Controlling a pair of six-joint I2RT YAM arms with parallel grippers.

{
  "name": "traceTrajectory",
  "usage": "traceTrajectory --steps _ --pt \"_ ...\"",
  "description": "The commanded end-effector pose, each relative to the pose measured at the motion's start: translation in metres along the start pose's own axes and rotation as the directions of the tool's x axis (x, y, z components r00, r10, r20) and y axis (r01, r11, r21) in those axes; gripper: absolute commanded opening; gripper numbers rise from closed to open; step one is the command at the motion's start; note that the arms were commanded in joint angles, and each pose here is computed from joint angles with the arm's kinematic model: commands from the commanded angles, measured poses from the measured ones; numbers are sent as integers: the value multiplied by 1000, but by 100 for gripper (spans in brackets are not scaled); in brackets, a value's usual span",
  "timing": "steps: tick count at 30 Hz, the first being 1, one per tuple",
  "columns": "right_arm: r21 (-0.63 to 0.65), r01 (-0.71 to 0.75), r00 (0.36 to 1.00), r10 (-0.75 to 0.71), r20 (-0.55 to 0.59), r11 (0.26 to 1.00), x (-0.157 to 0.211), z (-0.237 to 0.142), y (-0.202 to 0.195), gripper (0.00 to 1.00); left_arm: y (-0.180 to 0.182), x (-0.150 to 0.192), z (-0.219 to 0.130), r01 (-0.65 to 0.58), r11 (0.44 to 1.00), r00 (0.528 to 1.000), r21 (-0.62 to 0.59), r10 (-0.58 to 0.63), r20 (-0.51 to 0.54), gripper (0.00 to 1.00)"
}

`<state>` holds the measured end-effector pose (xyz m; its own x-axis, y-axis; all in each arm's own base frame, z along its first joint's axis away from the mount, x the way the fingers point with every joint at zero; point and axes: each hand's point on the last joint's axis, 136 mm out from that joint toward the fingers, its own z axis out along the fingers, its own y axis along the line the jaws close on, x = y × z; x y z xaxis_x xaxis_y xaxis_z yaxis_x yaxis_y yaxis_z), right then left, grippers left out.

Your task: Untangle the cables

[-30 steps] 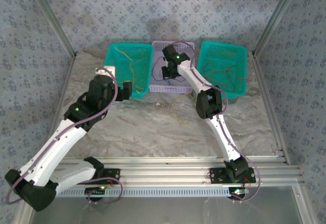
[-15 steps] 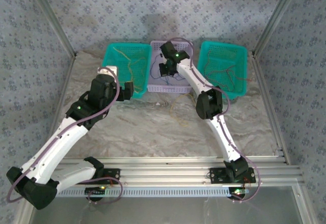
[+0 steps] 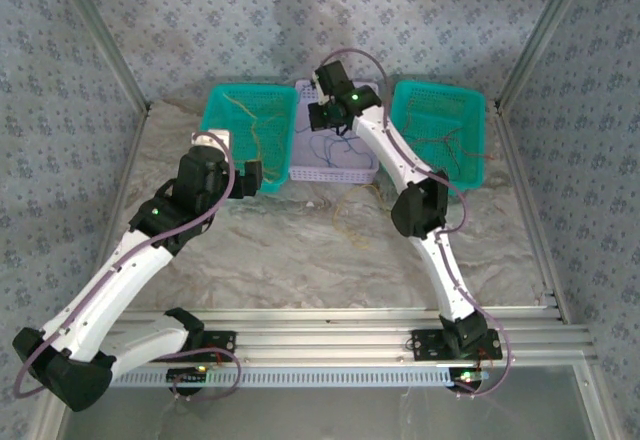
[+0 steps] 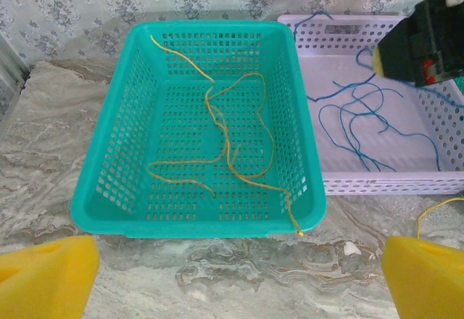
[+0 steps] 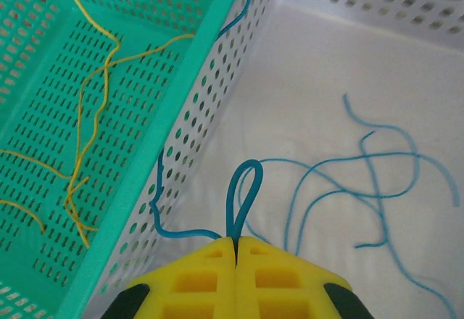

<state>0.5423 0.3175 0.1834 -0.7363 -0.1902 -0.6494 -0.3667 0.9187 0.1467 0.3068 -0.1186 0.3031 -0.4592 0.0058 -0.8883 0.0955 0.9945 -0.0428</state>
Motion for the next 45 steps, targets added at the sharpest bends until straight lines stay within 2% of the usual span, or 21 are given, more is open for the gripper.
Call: traceTrajectory --steps 1,4,10,21,25,28,32,36,42,45 --pt "-95 -63 994 53 -94 993 30 41 11 0 -2 -8 -2 7 1000 1000 16 -8 28 100" --pt "-132 -97 987 79 -137 987 45 64 14 0 -2 -8 -1 6 1000 1000 17 -6 26 100" --pt "-115 -118 974 92 -208 986 75 95 7 0 -2 -8 -1 2 1000 1000 17 -3 25 100" --pt "4 -142 970 140 -200 990 78 99 -31 0 -6 -4 3 -2 999 1000 32 2 8 100" --pt "25 -151 977 153 -149 988 60 85 -37 0 -8 -3 4 -6 999 1000 35 6 2 100" --pt "13 -154 983 154 -95 988 43 72 -36 8 -9 -2 5 -8 999 1000 39 9 -2 100" --pt "13 -149 986 150 -71 989 31 55 -35 25 -9 -2 6 -14 999 1000 37 14 -8 100" --pt "15 -138 990 138 -30 990 18 36 -29 25 -10 -2 6 -14 999 1000 42 14 -7 100" --pt "10 -127 990 126 62 992 -7 -3 -23 33 -10 -1 7 -16 999 1000 43 17 -11 99" --pt "-86 -136 984 145 105 987 -18 -17 -10 37 -10 -1 7 -18 999 1000 43 18 -14 99"
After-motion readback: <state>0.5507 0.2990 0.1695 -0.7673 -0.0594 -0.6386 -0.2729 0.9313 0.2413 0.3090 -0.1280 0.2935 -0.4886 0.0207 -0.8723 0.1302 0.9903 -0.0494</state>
